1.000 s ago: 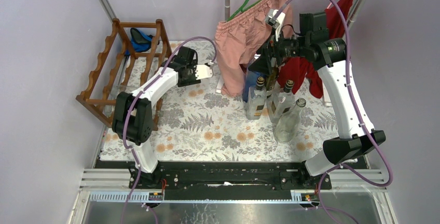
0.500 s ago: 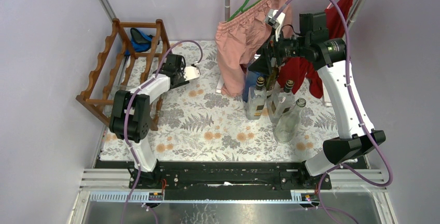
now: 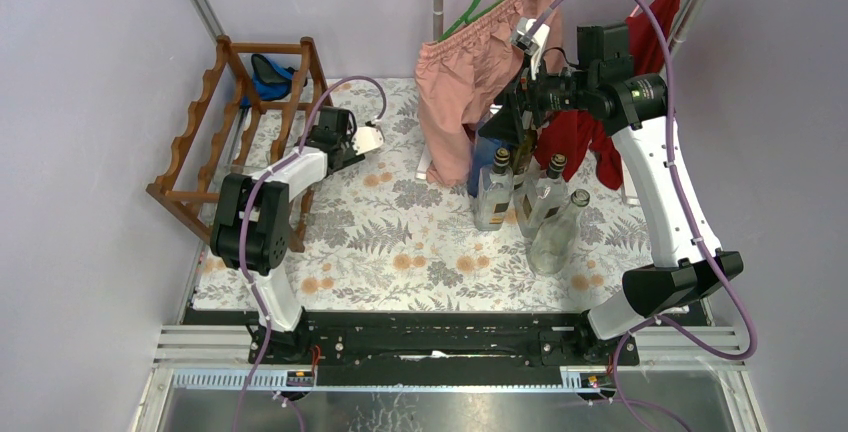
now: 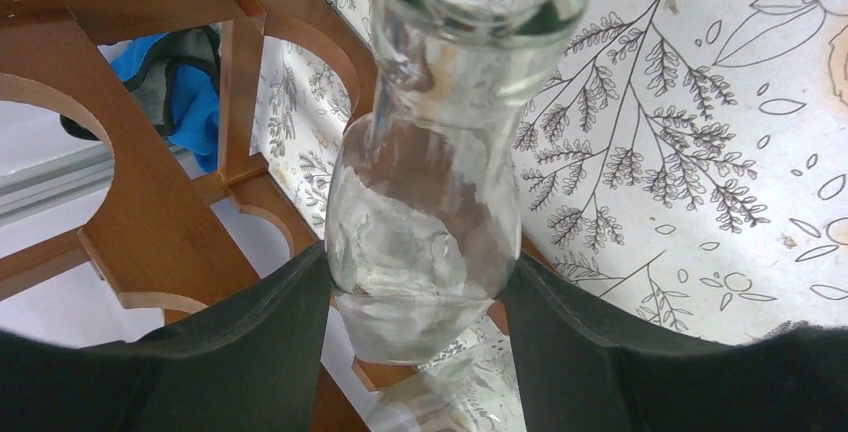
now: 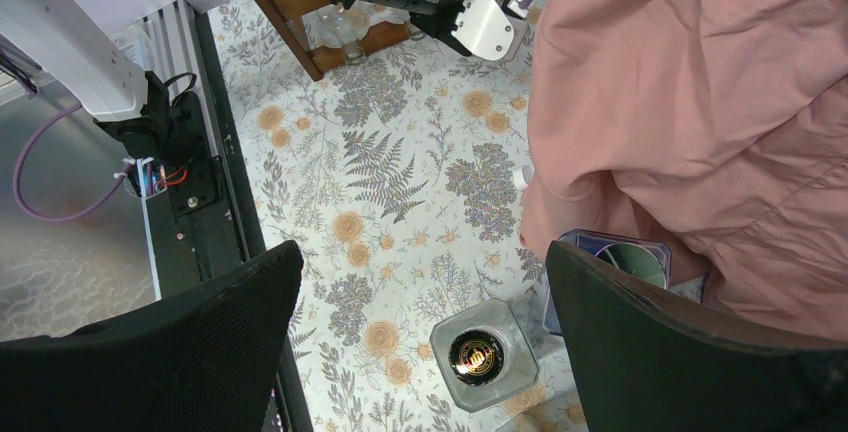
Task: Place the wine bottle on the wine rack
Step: Place the wine bottle in the wine rack, then move the wine rack to the corner of the board.
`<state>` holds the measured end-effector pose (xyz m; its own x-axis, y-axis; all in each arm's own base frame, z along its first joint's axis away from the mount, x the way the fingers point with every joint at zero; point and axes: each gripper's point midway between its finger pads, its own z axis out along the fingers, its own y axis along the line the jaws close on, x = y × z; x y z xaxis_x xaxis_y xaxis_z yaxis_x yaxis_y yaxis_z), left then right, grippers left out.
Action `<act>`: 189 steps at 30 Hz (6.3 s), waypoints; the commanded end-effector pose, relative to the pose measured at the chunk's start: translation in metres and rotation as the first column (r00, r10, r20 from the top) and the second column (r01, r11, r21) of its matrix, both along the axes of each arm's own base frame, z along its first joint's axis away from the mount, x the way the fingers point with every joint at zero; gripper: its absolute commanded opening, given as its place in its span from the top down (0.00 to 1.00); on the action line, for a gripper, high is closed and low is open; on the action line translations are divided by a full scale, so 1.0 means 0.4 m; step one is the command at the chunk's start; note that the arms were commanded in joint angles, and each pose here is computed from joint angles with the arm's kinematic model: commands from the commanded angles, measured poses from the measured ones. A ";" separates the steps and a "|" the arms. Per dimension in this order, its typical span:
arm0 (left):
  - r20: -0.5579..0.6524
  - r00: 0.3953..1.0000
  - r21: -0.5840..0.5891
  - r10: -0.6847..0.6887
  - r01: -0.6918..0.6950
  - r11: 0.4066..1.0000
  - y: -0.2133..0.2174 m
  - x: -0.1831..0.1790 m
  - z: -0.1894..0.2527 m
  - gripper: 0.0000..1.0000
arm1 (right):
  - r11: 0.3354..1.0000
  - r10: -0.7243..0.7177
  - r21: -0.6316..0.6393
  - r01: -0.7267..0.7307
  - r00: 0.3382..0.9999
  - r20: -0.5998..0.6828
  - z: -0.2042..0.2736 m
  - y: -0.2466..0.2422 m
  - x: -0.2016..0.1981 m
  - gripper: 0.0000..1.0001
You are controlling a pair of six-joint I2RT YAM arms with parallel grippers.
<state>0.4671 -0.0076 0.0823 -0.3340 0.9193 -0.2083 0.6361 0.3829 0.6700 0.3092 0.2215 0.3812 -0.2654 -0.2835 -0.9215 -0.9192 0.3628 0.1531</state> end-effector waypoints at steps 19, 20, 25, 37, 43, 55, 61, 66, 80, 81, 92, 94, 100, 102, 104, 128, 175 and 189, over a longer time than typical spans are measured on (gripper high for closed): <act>0.018 0.999 -0.115 0.040 -0.038 0.993 -0.029 -0.020 0.027 0.21 | 0.999 0.020 0.032 -0.022 0.998 0.064 0.050 -0.005 -0.029 0.00; 0.024 0.999 -0.115 0.036 -0.033 0.993 -0.034 -0.020 0.033 0.21 | 0.999 0.021 0.032 -0.023 0.998 0.063 0.050 -0.005 -0.029 0.00; 0.043 0.999 -0.128 0.012 -0.006 0.992 -0.068 -0.026 0.061 0.21 | 0.999 0.022 0.035 -0.024 0.998 0.067 0.054 -0.004 -0.029 0.00; 0.138 0.990 -0.296 0.021 0.021 0.955 -0.193 -0.098 0.226 0.21 | 0.998 0.039 0.035 -0.042 0.995 0.090 0.071 -0.005 -0.040 0.00; 0.201 0.974 -0.583 0.102 0.035 0.812 -0.272 -0.168 0.415 0.21 | 0.996 0.074 0.031 -0.079 0.987 0.144 0.101 -0.004 -0.051 0.00; 0.362 0.867 -0.901 0.344 0.229 0.369 -0.265 -0.370 0.923 0.15 | 0.961 0.275 -0.065 -0.268 0.930 0.243 0.093 0.160 -0.123 0.00; 0.409 0.777 -0.912 0.479 0.327 0.249 -0.192 -0.475 1.071 0.10 | 0.926 0.375 -0.134 -0.352 0.898 0.230 0.018 0.345 -0.141 0.01; 0.445 0.700 -0.894 0.559 0.387 0.226 -0.131 -0.546 1.119 0.05 | 0.918 0.391 -0.147 -0.370 0.905 0.167 -0.068 0.492 -0.136 0.02; 0.408 0.689 -0.913 0.599 0.326 0.246 -0.113 -0.521 1.122 0.03 | 0.961 0.235 -0.172 -0.215 0.966 0.107 -0.437 0.724 0.078 0.10; 0.400 0.691 -0.916 0.602 0.317 0.245 -0.111 -0.520 1.121 0.03 | 0.970 0.217 -0.134 -0.205 0.973 0.080 -0.455 0.729 0.096 0.11; 0.364 0.676 -0.932 0.641 0.260 0.254 -0.102 -0.479 1.111 0.03 | 0.990 0.139 -0.020 -0.140 0.988 -0.071 -0.596 0.807 0.238 0.12; 0.361 0.678 -0.933 0.640 0.249 0.261 -0.104 -0.470 1.103 0.03 | 0.995 0.096 0.007 -0.096 0.987 -0.130 -0.619 0.803 0.260 0.11; 0.347 0.692 -0.936 0.633 0.217 0.276 -0.116 -0.437 1.076 0.03 | 0.993 0.074 0.113 -0.043 0.955 -0.287 -0.649 0.806 0.284 0.11; 0.349 0.696 -0.934 0.627 0.209 0.288 -0.121 -0.425 1.071 0.03 | 0.988 0.070 0.151 -0.019 0.939 -0.336 -0.658 0.816 0.288 0.11; 0.349 0.693 -0.933 0.631 0.190 0.306 -0.118 -0.413 1.064 0.03 | 0.979 0.069 0.203 0.011 0.921 -0.384 -0.662 0.828 0.297 0.12; -0.110 0.576 -0.830 0.810 -0.502 0.243 0.138 -0.054 0.591 0.13 | 0.974 0.052 0.217 0.071 0.857 -0.513 -0.709 0.789 0.306 0.11; -0.437 0.757 -0.750 0.486 -0.605 0.268 -0.004 -0.148 0.358 0.96 | 0.914 0.102 0.350 0.205 0.718 -0.688 -0.644 0.734 0.335 0.00; -0.441 0.812 -0.775 0.382 -0.559 0.295 -0.048 -0.194 0.363 0.97 | 0.903 0.094 0.347 0.252 0.674 -0.733 -0.634 0.737 0.309 0.00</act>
<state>0.4188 -0.0028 0.2305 -0.7062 -0.0124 -0.7079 0.1352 0.9791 -0.1521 0.4323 0.5131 0.0707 -0.9211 0.0661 -0.3837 -0.3603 0.2289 0.9043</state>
